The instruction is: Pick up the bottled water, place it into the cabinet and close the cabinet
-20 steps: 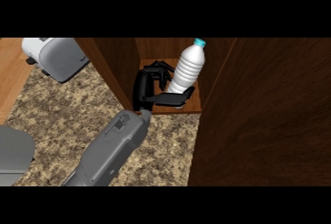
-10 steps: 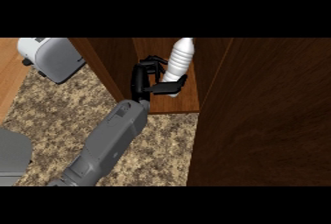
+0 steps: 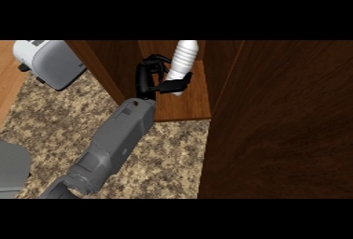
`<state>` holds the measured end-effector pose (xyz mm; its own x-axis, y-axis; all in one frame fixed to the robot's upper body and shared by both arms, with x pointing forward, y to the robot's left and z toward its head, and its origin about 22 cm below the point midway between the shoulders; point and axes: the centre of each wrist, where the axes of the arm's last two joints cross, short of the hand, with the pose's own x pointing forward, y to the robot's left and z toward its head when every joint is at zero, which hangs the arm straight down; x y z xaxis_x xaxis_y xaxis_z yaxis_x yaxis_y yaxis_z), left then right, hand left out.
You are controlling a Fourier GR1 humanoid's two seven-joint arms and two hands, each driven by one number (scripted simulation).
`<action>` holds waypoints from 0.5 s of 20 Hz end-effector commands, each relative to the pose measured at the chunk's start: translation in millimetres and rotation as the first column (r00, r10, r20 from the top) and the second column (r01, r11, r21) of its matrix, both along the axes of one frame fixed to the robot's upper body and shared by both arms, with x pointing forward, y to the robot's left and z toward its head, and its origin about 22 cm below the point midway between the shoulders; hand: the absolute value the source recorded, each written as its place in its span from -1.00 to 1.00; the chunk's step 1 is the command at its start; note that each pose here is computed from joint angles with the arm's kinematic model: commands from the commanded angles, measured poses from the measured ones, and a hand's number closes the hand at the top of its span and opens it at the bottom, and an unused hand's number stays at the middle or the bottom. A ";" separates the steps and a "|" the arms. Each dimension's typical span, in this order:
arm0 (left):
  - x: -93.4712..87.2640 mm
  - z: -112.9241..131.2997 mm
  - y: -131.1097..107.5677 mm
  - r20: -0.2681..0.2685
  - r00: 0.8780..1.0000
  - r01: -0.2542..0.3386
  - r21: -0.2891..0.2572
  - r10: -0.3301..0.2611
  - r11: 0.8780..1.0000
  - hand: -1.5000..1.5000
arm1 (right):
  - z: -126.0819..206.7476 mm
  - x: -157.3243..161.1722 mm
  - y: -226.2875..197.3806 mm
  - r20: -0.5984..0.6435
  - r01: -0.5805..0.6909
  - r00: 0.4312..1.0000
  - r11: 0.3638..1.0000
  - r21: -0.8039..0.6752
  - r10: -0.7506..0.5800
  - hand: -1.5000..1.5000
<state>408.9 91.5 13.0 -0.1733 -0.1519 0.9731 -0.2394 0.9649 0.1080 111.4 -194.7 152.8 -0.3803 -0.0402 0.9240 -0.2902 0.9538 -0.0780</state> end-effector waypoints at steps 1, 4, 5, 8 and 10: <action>1.5 -8.0 7.1 0.036 0.999 -0.039 0.069 0.037 0.997 1.00 | 4.6 -6.6 -4.8 0.028 -0.037 0.999 0.998 0.051 0.035 -1.00; 7.8 -1.3 6.8 0.017 1.000 -0.026 0.106 0.024 0.994 1.00 | 19.3 -26.6 -4.1 0.007 -0.048 0.999 0.998 0.042 0.047 -1.00; 14.0 7.7 9.6 0.024 1.000 -0.007 0.110 0.004 0.994 -1.00 | 7.4 -15.8 -2.9 0.019 -0.050 0.999 0.997 0.056 0.049 -1.00; 13.4 5.8 6.3 0.013 0.999 -0.032 0.125 0.031 0.992 -1.00 | 10.8 -8.3 -7.4 0.016 -0.049 0.999 0.998 0.035 0.048 -1.00; 8.7 -4.3 11.2 0.003 1.000 -0.024 0.099 0.024 0.995 -1.00 | 14.0 -15.4 -0.8 0.032 -0.042 0.999 0.998 0.049 0.040 -1.00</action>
